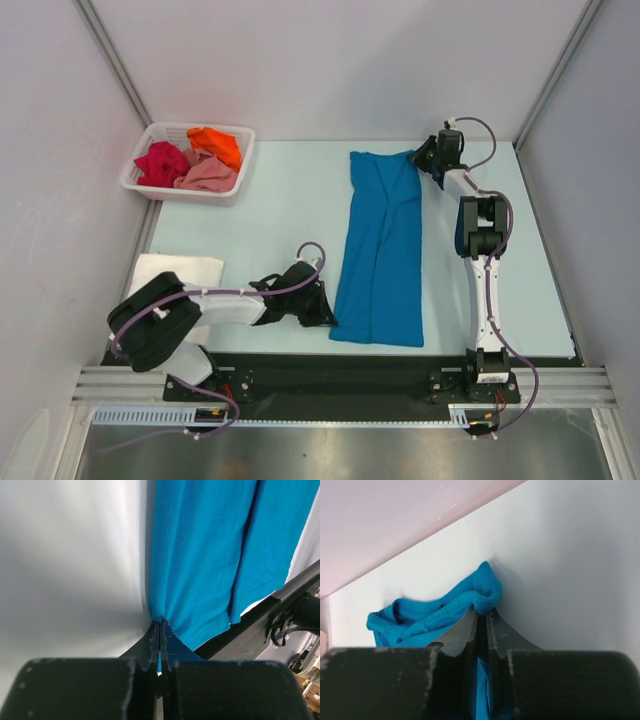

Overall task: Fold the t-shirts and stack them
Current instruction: Fold the tshirt

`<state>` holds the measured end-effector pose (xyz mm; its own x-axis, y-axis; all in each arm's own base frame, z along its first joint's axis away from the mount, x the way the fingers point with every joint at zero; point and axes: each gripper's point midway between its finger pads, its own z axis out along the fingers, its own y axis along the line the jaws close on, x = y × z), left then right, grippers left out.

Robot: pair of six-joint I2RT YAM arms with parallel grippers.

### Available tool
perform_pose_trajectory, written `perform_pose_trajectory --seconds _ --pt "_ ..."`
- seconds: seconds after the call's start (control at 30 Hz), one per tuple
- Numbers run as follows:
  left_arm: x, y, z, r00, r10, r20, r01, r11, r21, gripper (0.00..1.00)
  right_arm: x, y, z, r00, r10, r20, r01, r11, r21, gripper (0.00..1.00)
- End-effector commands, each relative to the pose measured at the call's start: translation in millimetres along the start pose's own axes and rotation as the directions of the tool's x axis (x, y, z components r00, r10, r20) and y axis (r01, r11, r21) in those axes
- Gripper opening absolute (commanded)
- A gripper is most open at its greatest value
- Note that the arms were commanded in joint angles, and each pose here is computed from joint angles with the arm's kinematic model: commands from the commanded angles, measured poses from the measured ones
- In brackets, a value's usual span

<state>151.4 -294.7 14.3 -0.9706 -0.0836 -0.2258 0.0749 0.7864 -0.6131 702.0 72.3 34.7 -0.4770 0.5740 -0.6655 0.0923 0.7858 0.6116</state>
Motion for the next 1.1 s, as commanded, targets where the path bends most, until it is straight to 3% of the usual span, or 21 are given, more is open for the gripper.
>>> perform_pose_trajectory --seconds 0.0,0.37,0.47,0.53,0.57,0.63,0.73,0.77,0.8,0.87,0.97,1.0,1.07 --pt "-7 -6 9 0.999 -0.04 0.035 0.04 0.999 -0.022 0.0 -31 25 10 0.989 0.045 0.141 -0.037 0.998 -0.054 0.04" --pt "-7 -16 22 0.998 -0.047 0.03 0.048 0.999 -0.024 0.01 -45 -13 17 0.937 0.207 0.282 -0.234 0.97 0.064 0.01" --pt "-13 -21 18 0.998 -0.035 0.048 0.036 0.999 -0.015 0.01 -44 -7 19 0.949 0.209 0.235 -0.22 0.975 0.02 0.12" --pt "-16 -25 13 0.998 -0.021 0.063 0.021 1.0 -0.007 0.19 -37 -5 16 0.973 0.167 0.157 -0.174 0.984 0.033 0.27" --pt "-19 -25 8 0.997 -0.004 0.079 0.005 1.0 -0.018 0.3 -43 8 7 0.983 0.129 0.132 -0.133 0.991 0.023 0.36" --pt "-23 -24 1 0.995 0.018 0.1 -0.015 0.999 -0.034 0.38 -49 -6 -9 0.991 0.101 0.086 -0.108 0.991 0.078 0.5" --pt "-30 -16 -14 0.987 0.062 0.148 -0.051 0.996 -0.077 0.52 -66 -4 -51 0.998 0.057 0.035 -0.061 0.991 0.122 0.61" --pt "-29 -13 -17 0.986 0.072 0.151 -0.06 0.995 -0.083 0.54 -48 -20 -61 0.999 0.05 -0.017 -0.046 0.984 0.17 0.64" --pt "-30 -13 -21 0.983 0.091 0.159 -0.079 0.994 -0.08 0.56 -70 -9 -90 0.999 0.045 -0.004 -0.043 0.985 0.168 0.64" --pt "-29 -13 -23 0.983 0.105 0.149 -0.095 0.993 -0.071 0.58 -71 -9 -118 0.999 0.038 -0.017 -0.034 0.981 0.19 0.65" --pt "-24 -17 -21 0.984 0.135 0.113 -0.131 0.991 -0.041 0.58 -54 -5 -161 0.996 0.04 -0.078 -0.022 0.975 0.221 0.65" --pt "-22 -21 -20 0.984 0.145 0.104 -0.143 0.989 -0.02 0.59 -21 -16 -173 0.985 0.071 -0.158 -0.028 0.965 0.26 0.65" --pt "-17 -19 -16 0.986 0.148 0.08 -0.147 0.989 -0.018 0.58 -18 5 -204 0.986 0.056 -0.157 -0.021 0.976 0.215 0.65"
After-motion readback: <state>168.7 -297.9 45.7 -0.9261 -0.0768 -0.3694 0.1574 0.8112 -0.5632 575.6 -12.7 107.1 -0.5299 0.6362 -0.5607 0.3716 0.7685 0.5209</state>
